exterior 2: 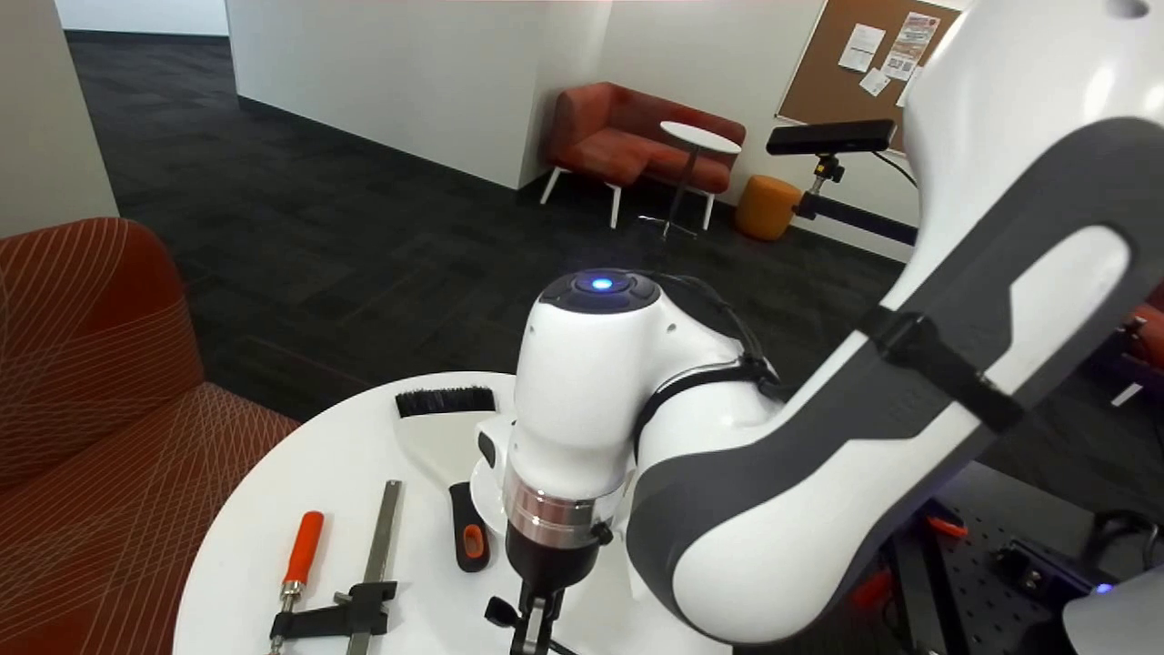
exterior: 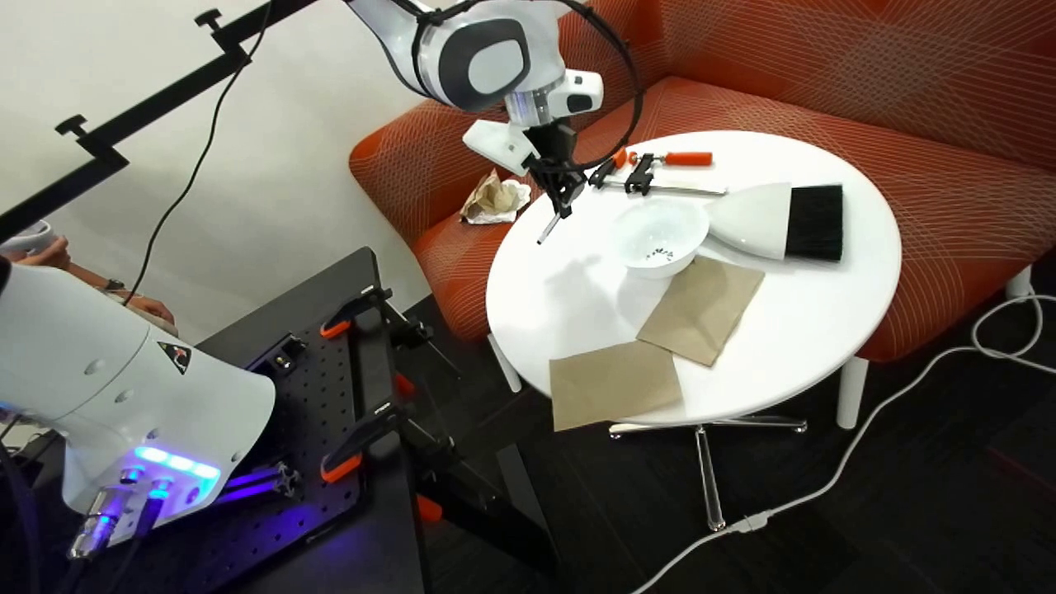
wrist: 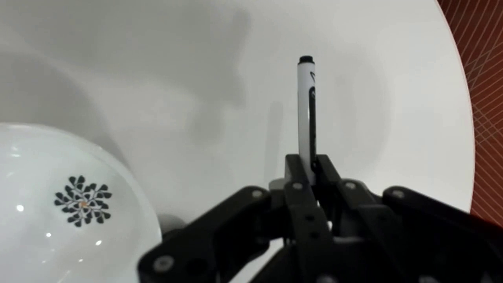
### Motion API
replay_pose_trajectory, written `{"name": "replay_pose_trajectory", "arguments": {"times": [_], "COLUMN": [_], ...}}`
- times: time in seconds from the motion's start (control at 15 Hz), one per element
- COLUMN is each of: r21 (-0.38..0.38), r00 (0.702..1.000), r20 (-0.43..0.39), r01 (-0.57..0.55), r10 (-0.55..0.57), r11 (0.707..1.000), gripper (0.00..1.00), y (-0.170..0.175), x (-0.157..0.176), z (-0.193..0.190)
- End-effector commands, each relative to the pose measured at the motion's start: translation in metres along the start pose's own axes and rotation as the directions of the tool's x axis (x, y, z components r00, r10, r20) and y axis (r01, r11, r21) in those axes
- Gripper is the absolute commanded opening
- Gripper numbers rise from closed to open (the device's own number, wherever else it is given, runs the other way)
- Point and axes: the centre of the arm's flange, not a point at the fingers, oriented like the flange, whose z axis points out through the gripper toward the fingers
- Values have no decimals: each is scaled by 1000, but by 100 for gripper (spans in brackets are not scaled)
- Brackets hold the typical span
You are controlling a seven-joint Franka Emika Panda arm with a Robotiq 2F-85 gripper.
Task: Remove the marker from the bowl
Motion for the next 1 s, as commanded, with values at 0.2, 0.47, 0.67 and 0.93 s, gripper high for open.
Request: {"name": "replay_pose_trajectory", "arguments": {"times": [0.2,0.47,0.67,0.93], "r21": [15,-1,-13,-16], "r00": [994,994,993,992], "r20": [17,-8,-37,-62], "r01": [103,110,109,113], "r10": [-103,-110,-110,-114], "r11": [995,994,994,993], "gripper": [3,51,75,100], "y": [-16,-19,-21,-25], "x": [31,33,29,26], "z": [26,22,8,-12]}}
